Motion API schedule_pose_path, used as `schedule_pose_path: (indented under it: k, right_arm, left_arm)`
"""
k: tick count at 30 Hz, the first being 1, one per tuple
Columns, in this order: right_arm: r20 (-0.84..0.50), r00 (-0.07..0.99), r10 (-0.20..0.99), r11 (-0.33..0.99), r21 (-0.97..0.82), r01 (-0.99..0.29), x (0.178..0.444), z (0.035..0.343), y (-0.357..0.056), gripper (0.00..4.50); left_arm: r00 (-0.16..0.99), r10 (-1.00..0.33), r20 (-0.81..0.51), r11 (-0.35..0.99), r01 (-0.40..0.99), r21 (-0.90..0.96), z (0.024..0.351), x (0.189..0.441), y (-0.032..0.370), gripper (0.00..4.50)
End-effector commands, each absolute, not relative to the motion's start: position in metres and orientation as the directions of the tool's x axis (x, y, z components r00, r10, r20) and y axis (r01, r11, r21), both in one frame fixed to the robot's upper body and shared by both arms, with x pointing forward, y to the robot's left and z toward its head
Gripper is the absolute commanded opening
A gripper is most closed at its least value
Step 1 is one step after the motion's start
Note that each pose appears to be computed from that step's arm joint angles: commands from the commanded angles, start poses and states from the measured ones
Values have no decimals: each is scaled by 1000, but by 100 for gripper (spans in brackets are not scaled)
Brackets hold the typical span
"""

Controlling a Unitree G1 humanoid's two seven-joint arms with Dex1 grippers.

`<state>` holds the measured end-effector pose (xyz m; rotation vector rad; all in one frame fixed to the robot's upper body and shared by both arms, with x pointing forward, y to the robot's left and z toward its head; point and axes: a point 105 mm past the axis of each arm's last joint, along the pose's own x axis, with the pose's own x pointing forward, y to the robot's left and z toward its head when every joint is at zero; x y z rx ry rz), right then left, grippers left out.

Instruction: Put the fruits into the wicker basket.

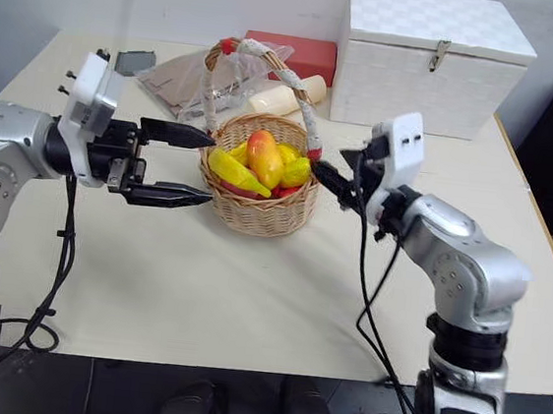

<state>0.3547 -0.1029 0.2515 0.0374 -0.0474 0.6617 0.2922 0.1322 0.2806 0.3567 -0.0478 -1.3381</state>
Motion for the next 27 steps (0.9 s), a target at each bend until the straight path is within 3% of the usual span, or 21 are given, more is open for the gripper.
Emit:
schedule_pose_path:
  k: [1,2,5,12,19,22,27]
  right_arm:
    - [116,802,586,808,-2,-590,369,261,-99,325]
    - [121,797,591,803,1,-596,373,260,-95,325]
    - [131,790,598,798,-9,-603,377,257,-91,265]
    - [186,755,629,771,-26,-636,371,259,-86,32]
    - [270,749,605,789,-71,-611,357,282,-115,21]
    - [327,751,573,817,-162,-553,335,304,-158,21]
    - [257,856,449,883,-275,-380,307,302,-236,21]
  left_arm:
    - [254,-954,-157,191,924,332,290,291,134,450]
    - [255,-954,-157,192,923,334,291,291,134,450]
    - [265,-952,-155,201,919,338,292,290,137,450]
    - [285,-947,-151,223,916,334,290,291,139,450]
    - [209,-974,-93,173,939,298,295,284,127,450]
    - [202,-975,-87,169,942,288,294,287,124,450]
    - [182,-980,-77,155,950,270,292,292,122,450]
